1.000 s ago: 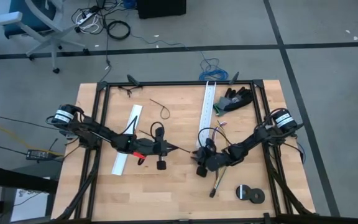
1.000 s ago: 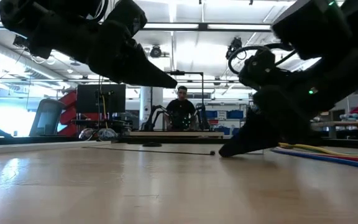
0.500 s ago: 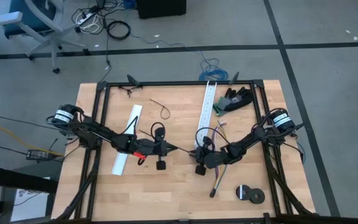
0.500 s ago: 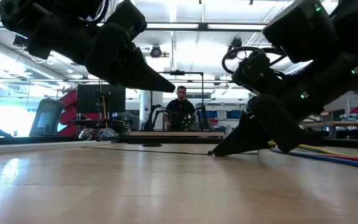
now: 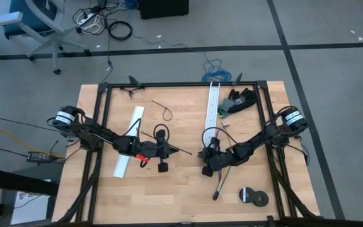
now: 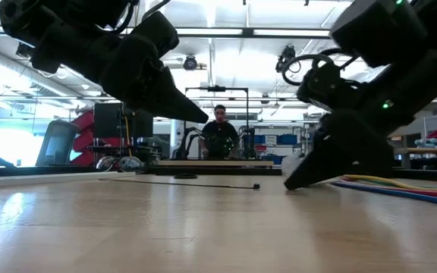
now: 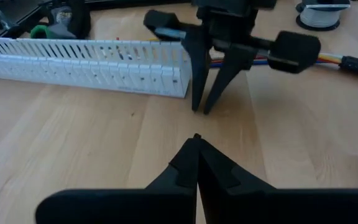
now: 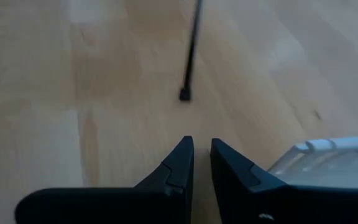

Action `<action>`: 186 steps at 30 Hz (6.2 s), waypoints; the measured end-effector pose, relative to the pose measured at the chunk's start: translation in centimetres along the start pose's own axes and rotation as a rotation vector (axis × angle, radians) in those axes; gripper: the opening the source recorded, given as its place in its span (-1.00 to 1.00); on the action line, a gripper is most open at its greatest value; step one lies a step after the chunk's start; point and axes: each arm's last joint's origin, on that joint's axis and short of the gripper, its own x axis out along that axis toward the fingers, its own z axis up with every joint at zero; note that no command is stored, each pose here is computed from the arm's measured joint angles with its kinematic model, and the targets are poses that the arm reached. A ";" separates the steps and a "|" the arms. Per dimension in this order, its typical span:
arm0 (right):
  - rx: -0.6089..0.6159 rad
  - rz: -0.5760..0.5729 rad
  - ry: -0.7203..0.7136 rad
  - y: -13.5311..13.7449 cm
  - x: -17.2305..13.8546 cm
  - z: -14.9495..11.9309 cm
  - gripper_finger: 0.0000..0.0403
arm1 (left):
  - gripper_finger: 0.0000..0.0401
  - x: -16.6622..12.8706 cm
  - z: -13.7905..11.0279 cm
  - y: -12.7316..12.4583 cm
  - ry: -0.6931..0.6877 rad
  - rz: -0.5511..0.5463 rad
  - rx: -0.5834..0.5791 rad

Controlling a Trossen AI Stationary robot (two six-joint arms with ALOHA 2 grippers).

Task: Ziptie cables
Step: Prepare the black zip tie

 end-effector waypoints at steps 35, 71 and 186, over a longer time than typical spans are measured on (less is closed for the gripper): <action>0.026 0.164 -0.177 0.6 1.6 1.8 -0.48 | -0.95 0.0 0.0 -0.1 -0.002 -0.028 -0.022; -0.090 0.179 -0.306 0.2 -1.9 5.0 -0.99 | -0.92 0.0 0.6 -0.3 -0.048 -0.037 -0.007; -0.503 0.375 0.258 -7.4 -5.2 21.7 -1.00 | -0.21 2.6 8.4 4.4 0.143 0.072 0.019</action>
